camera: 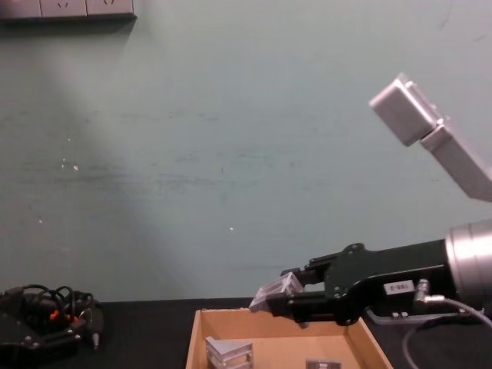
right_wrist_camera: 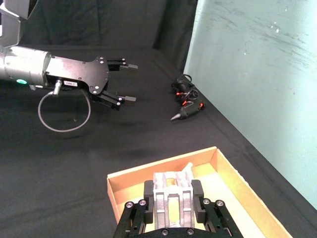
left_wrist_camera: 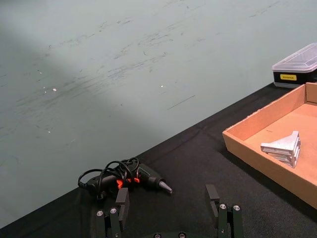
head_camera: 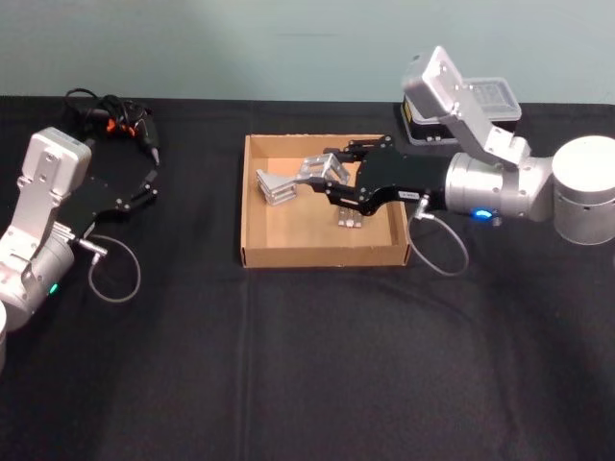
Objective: Use one hand to pick up the angle iron from the table and place it into the box.
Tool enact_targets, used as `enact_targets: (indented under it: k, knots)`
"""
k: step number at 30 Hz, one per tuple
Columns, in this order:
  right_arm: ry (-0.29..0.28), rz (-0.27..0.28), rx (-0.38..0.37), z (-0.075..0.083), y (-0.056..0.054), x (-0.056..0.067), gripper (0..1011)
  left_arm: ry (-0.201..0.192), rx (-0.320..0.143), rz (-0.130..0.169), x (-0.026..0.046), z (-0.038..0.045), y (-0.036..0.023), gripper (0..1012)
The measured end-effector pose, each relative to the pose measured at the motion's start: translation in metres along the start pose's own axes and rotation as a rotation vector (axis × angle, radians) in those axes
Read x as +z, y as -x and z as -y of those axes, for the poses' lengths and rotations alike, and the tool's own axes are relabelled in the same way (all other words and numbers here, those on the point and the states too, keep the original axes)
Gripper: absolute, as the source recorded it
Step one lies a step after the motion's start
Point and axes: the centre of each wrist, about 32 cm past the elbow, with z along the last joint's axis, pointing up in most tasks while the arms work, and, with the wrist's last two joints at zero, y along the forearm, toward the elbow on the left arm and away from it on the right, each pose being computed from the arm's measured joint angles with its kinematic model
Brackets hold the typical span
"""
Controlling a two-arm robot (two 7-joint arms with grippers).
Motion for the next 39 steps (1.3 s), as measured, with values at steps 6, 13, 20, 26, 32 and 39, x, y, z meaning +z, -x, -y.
enact_targets:
  k: [6, 13, 20, 26, 32, 39]
  knots:
    - [0.013, 0.006, 0.02, -0.017, 0.0, -0.003, 450, 0.0, 0.0, 0.0, 0.0, 0.0, 0.0, 1000]
    - [0.046, 0.024, 0.045, -0.031, 0.001, -0.005, 450, 0.0, 0.0, 0.0, 0.0, 0.0, 0.0, 1000]
    - [0.084, 0.028, 0.061, -0.039, 0.0, -0.007, 450, 0.0, 0.0, 0.0, 0.0, 0.0, 0.0, 1000]
    - [0.105, 0.028, 0.068, -0.041, -0.001, -0.009, 450, 0.0, 0.0, 0.0, 0.0, 0.0, 0.0, 1000]
    - [0.125, 0.028, 0.071, -0.042, -0.001, -0.009, 450, 0.0, 0.0, 0.0, 0.0, 0.0, 0.0, 1000]
    - [0.149, 0.026, 0.074, -0.043, -0.002, -0.01, 450, 0.0, 0.0, 0.0, 0.0, 0.0, 0.0, 1000]
